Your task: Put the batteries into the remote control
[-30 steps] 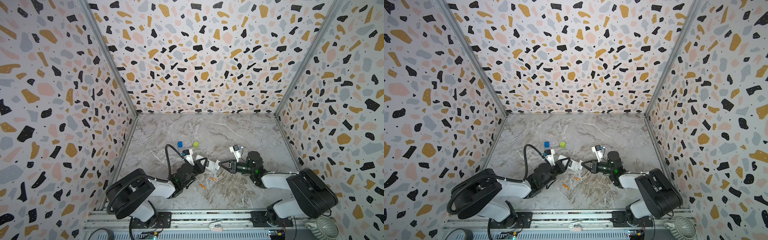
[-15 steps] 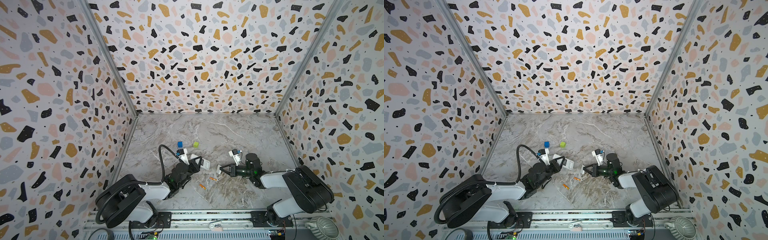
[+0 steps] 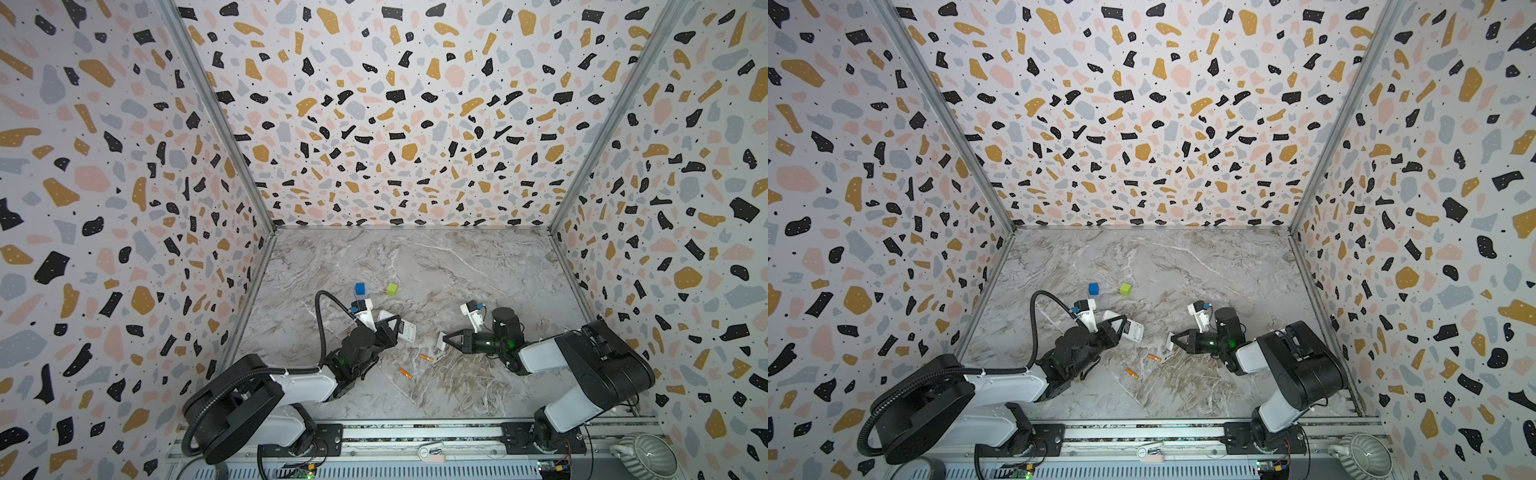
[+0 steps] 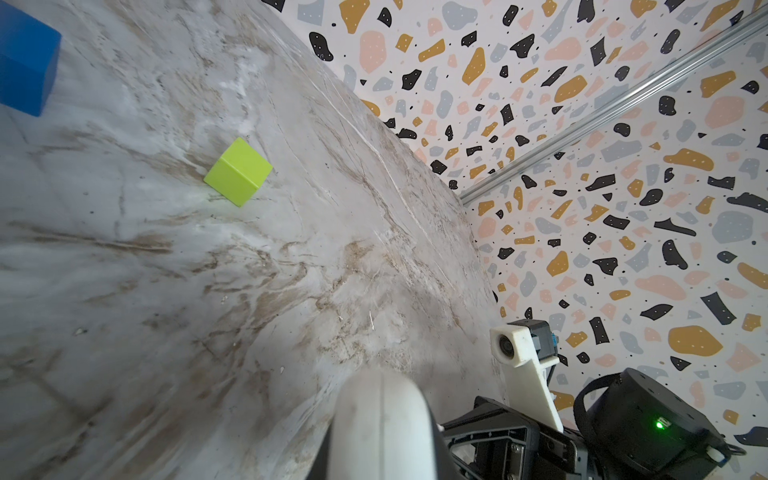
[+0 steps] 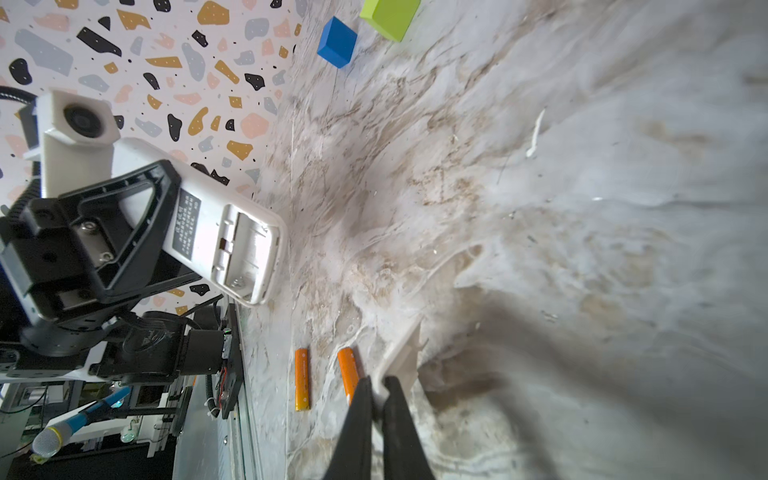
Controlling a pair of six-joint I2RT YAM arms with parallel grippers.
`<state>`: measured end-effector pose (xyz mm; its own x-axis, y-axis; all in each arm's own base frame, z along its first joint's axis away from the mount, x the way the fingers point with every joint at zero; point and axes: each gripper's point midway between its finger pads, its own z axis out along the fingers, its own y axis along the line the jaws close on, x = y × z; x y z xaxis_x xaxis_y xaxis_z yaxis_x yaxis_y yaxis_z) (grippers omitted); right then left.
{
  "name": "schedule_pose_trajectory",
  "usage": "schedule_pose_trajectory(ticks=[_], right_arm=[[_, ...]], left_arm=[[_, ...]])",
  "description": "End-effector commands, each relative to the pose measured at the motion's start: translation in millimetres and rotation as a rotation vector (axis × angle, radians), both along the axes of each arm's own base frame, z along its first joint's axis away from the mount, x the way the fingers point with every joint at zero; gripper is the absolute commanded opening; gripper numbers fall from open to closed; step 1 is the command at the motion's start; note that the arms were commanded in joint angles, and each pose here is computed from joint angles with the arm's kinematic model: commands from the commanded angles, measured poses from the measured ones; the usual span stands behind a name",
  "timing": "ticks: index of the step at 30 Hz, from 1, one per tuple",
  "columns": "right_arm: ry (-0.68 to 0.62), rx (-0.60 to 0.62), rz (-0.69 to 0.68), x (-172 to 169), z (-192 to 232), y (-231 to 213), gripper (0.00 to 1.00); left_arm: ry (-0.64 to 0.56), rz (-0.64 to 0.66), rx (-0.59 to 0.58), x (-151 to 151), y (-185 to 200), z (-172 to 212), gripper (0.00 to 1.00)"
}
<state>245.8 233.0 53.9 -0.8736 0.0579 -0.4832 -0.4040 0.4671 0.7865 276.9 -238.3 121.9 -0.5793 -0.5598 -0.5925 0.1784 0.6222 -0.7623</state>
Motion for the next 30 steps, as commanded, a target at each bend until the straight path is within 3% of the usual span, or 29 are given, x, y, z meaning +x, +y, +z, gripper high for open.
schedule_pose_trajectory(ticks=[1, 10, 20, 30], right_arm=[[-0.003, -0.013, -0.003, -1.7, -5.1, -5.4, 0.12], [0.012, -0.030, -0.059, 2.8, -10.2, -21.7, 0.33], [-0.064, -0.157, -0.119, 13.6, -1.5, -36.4, 0.66], [-0.159, -0.284, -0.079, 10.1, 10.8, -14.1, 0.80]], left_arm=[[-0.041, 0.012, 0.002, 4.9, 1.2, 10.9, 0.00], [-0.039, 0.010, -0.003, 6.0, -0.9, 10.2, 0.00], [-0.012, 0.015, 0.023, 2.8, 3.8, 1.1, 0.00], [0.013, 0.015, 0.039, -0.1, 6.2, -14.9, 0.00]])
